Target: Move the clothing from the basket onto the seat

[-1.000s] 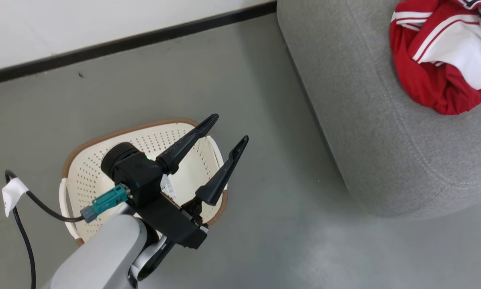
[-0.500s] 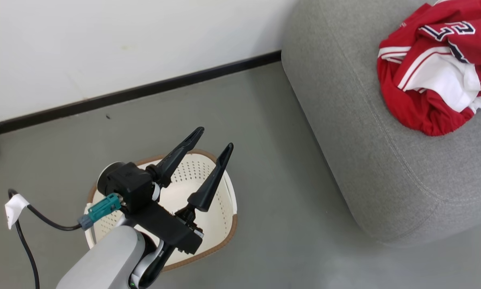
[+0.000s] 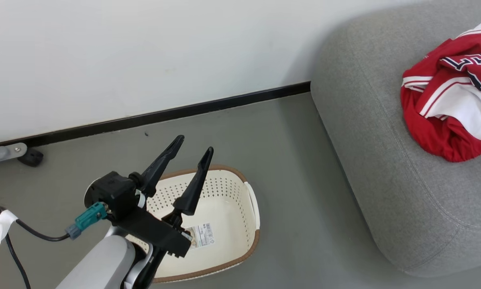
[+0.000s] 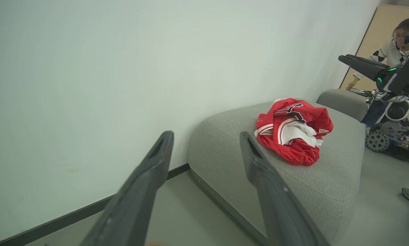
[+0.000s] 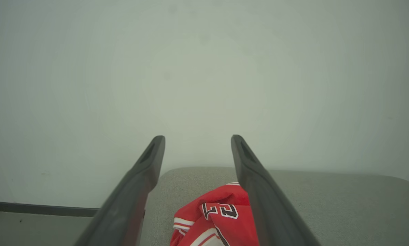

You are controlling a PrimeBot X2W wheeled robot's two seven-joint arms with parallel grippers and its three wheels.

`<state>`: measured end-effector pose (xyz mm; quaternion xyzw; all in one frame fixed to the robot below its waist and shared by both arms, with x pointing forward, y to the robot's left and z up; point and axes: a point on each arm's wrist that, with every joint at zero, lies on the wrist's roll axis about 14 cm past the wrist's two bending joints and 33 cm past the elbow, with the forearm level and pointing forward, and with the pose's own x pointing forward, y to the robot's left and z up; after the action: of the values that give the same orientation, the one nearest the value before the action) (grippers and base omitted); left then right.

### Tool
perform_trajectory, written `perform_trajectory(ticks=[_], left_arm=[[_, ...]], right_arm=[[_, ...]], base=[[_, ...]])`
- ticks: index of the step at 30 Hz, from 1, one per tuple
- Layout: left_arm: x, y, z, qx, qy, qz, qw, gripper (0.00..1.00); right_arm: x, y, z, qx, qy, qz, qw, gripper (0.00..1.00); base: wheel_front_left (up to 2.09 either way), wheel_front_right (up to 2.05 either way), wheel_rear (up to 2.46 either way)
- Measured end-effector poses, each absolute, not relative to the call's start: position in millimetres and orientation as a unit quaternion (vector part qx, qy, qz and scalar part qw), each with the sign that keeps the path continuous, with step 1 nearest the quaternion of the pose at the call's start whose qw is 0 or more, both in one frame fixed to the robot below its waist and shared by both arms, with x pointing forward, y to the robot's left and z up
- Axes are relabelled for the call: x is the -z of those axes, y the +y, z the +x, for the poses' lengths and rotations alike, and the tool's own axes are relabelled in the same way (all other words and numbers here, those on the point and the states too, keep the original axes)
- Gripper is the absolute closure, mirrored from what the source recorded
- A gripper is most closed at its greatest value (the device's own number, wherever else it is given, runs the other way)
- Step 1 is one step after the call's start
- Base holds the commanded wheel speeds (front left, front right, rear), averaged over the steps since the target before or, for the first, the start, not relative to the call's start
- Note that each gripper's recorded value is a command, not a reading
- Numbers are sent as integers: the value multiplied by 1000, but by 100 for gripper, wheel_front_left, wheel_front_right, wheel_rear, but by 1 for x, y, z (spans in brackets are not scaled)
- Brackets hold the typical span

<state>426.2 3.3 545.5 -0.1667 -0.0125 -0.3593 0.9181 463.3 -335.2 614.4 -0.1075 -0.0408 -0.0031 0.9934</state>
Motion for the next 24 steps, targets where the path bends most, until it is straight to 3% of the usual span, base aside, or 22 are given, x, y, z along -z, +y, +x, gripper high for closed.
perform_trajectory(ticks=[10,24], left_arm=[[-547,45,421,295,-18,-158,942,0],[-539,106,404,201,-16,-161,966,0]], right_arm=[[-631,-267,449,-78,-120,-85,986,0],[-604,-195,423,-137,-121,-33,983,0]], base=[[0,0,0],[0,0,0]])
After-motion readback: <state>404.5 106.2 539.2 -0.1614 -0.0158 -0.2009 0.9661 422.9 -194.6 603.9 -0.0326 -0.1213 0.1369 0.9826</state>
